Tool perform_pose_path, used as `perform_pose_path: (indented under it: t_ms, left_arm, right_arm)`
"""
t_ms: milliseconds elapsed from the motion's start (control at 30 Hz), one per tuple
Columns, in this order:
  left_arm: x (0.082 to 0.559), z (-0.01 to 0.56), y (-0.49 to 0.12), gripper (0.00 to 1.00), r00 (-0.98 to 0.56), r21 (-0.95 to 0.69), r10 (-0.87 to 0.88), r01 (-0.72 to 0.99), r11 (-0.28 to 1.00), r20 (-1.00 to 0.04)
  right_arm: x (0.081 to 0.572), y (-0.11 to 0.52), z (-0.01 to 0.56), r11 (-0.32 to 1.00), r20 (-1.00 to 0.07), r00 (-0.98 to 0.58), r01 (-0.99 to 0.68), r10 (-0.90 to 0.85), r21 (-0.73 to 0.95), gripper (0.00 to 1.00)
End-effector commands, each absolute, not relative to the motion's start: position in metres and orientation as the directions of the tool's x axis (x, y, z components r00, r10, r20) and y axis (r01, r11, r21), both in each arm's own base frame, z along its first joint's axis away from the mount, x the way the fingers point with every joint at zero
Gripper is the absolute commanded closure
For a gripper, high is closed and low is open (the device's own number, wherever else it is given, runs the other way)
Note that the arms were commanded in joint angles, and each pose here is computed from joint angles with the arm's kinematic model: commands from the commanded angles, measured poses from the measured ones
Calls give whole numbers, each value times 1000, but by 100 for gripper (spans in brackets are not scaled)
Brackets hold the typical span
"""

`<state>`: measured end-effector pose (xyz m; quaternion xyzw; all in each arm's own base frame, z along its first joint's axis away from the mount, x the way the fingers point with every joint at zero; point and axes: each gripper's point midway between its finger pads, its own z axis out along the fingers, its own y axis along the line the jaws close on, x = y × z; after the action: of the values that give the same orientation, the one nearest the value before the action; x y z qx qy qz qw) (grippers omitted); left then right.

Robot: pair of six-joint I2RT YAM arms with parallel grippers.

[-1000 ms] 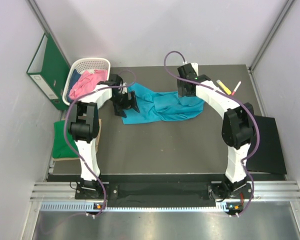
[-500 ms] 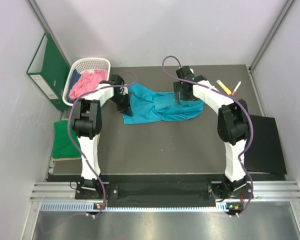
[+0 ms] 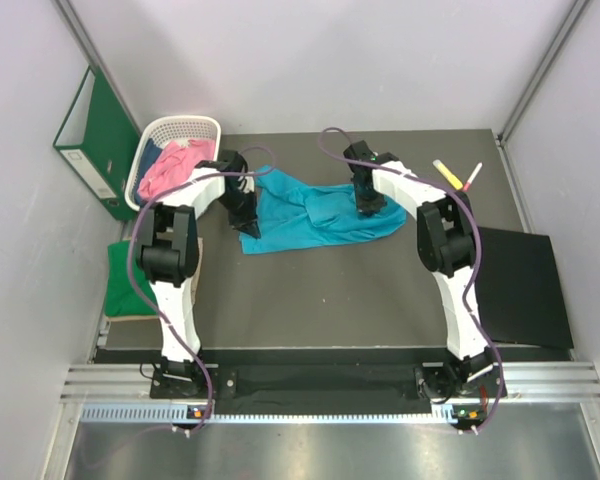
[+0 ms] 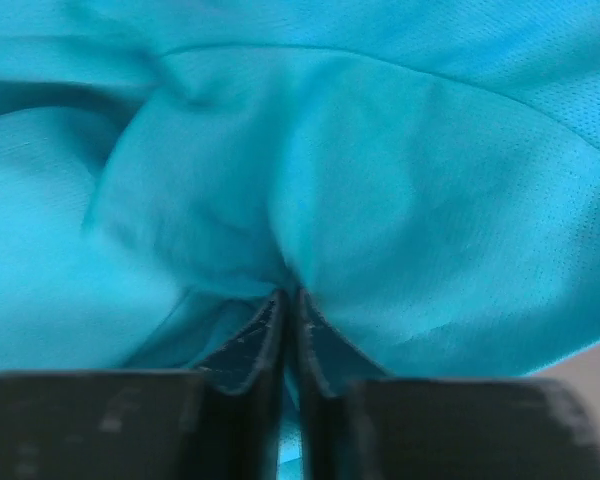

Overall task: Fold and stack the t-shirts
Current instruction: Flatten out the tshirt

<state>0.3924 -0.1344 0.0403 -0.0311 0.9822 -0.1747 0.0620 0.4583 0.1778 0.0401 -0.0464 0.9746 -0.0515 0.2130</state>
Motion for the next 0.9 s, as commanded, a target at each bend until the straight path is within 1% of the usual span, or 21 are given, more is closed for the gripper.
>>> perform_pose_path:
  t_ms: [0, 233, 333, 467, 567, 633, 667, 733, 767, 833, 867]
  left_arm:
    - [372, 82, -123, 100, -986, -315, -47, 6, 949, -160]
    - [343, 99, -121, 100, -987, -315, -45, 5, 949, -153]
    - [322, 100, -123, 100, -991, -310, -25, 16, 950, -128]
    - [277, 85, -125, 100, -999, -283, 10, 20, 959, -37]
    - [246, 74, -124, 100, -1000, -271, 5, -3, 963, 31]
    - [232, 73, -125, 100, -999, -269, -5, -18, 963, 50]
    - [220, 66, -122, 100, -996, -252, -12, -32, 967, 84]
    - [209, 64, -118, 100, -994, -233, -31, -56, 971, 109]
    - [197, 61, -113, 100, -989, -210, -36, -66, 976, 144]
    - [189, 61, -110, 100, -987, -203, -35, -67, 977, 158]
    - [192, 65, -113, 80, -989, -221, -32, -63, 973, 143]
  right_arm:
    - [461, 163, 57, 982, -440, -894, -4, -88, -189, 100]
    - [479, 155, 115, 983, -607, -793, 67, -53, -174, 100]
    - [491, 156, 139, 984, -672, -739, 79, -49, -158, 100]
    - [509, 153, 163, 983, -728, -684, 96, -49, -156, 100]
    - [521, 151, 177, 981, -759, -648, 103, -57, -162, 100]
    - [529, 148, 182, 979, -774, -631, 116, -57, -167, 100]
    - [534, 146, 185, 977, -782, -621, 123, -60, -173, 100]
    - [543, 143, 190, 975, -798, -601, 138, -57, -173, 100]
    - [547, 138, 192, 972, -800, -597, 149, -57, -181, 100]
    - [556, 136, 197, 971, -813, -580, 161, -50, -175, 100]
    - [559, 133, 200, 970, -818, -573, 169, -45, -173, 100]
